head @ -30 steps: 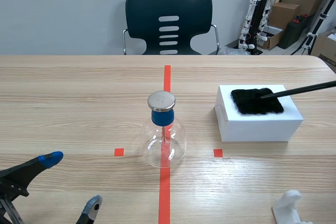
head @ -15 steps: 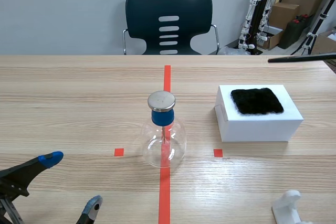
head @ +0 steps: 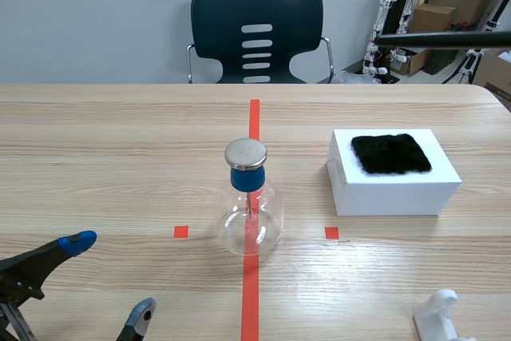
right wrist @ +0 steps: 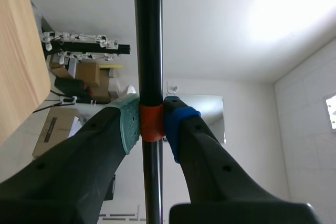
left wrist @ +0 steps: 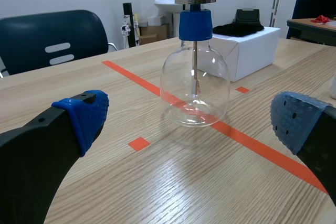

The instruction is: Do the electroscope experiment. rub the rod on the fur

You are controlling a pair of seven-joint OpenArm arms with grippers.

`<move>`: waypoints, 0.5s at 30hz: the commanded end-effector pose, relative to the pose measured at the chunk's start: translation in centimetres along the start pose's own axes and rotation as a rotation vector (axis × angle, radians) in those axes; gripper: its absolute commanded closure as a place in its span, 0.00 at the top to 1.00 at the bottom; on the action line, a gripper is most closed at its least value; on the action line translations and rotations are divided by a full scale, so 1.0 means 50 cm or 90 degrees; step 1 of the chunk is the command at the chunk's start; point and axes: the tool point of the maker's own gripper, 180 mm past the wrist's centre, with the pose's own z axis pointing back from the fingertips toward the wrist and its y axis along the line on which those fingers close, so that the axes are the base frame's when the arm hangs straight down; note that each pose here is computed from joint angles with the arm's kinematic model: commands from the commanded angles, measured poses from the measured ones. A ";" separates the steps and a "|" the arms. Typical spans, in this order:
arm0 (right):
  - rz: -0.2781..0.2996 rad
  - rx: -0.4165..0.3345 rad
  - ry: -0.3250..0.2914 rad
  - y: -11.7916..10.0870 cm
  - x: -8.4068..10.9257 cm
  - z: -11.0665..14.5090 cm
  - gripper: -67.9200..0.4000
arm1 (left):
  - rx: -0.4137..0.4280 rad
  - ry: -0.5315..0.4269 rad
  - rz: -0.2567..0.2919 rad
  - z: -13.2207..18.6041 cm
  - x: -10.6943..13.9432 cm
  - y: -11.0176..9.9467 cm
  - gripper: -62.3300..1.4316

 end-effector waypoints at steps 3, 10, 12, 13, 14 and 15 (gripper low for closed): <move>0.002 0.018 -0.010 0.021 0.026 0.024 0.03 | 0.001 -0.021 0.000 -0.004 0.013 0.002 1.00; -0.010 0.074 -0.029 0.072 0.066 0.071 0.03 | 0.001 -0.021 0.000 -0.004 0.013 0.002 1.00; -0.015 0.079 -0.027 0.077 0.069 0.076 0.03 | 0.001 -0.021 0.000 -0.004 0.013 0.002 1.00; -0.016 0.080 -0.024 0.078 0.069 0.078 0.03 | 0.001 -0.021 0.000 -0.004 0.013 0.002 1.00; -0.018 0.079 -0.021 0.079 0.069 0.079 0.03 | 0.001 -0.021 0.000 -0.004 0.013 0.002 1.00; -0.020 0.079 -0.019 0.079 0.069 0.080 0.03 | 0.001 -0.021 0.000 -0.004 0.013 0.002 1.00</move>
